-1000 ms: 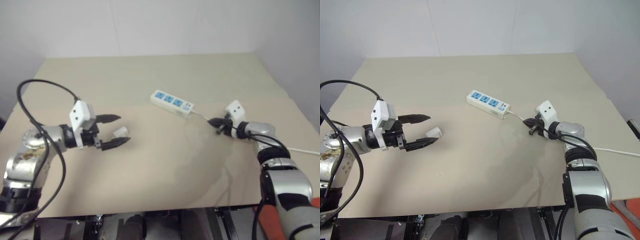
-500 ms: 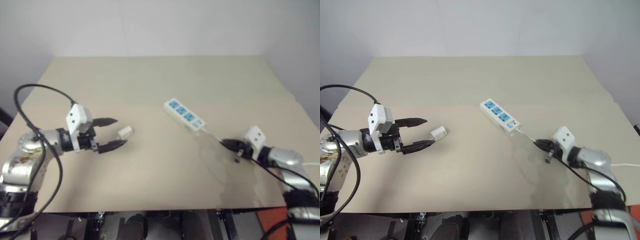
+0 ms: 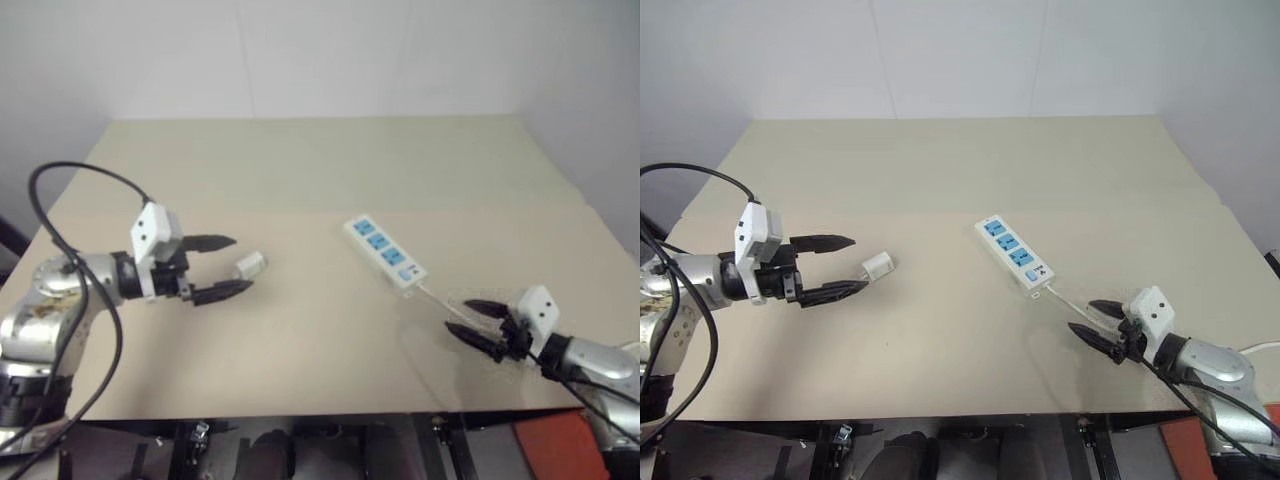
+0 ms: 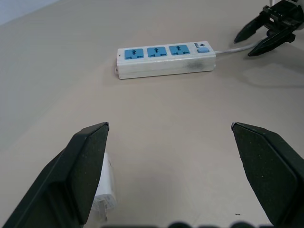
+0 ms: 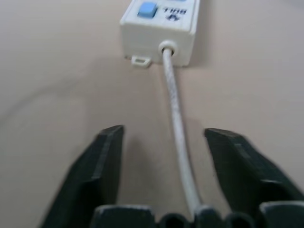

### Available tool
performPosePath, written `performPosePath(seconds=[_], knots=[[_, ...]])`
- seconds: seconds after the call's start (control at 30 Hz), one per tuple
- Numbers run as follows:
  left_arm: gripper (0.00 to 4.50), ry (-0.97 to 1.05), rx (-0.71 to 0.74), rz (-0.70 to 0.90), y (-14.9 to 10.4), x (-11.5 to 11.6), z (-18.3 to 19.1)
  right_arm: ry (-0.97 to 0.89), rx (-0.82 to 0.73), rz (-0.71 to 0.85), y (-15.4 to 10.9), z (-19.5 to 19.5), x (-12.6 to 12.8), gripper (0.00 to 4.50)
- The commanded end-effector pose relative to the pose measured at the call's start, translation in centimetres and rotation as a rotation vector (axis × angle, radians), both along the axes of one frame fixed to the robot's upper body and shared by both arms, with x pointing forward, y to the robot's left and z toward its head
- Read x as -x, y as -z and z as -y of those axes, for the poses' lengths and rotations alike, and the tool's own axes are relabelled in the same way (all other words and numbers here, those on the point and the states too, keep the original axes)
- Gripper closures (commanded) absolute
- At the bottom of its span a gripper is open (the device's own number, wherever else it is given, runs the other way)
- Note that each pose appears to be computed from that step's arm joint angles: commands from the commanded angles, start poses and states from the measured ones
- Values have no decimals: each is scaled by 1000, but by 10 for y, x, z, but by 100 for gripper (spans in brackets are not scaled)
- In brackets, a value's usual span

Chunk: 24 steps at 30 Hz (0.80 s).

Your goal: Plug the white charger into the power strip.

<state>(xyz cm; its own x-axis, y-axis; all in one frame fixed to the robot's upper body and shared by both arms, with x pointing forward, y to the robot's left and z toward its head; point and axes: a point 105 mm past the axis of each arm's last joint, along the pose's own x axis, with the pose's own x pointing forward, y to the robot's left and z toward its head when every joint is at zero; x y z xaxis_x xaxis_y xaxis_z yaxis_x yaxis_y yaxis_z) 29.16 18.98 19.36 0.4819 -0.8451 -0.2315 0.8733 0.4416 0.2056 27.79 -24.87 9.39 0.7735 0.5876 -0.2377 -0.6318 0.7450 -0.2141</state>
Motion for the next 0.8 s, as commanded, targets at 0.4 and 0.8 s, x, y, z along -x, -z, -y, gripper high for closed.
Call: performPosePath(seconds=[0.4,0.8], knots=[[0,16,-4,0,-7,6,-3,82,-287,188,-32,-46,-38,3],[0,5,-7,4,-3,9,-1,88,-292,157,-17,-71,-55,3]])
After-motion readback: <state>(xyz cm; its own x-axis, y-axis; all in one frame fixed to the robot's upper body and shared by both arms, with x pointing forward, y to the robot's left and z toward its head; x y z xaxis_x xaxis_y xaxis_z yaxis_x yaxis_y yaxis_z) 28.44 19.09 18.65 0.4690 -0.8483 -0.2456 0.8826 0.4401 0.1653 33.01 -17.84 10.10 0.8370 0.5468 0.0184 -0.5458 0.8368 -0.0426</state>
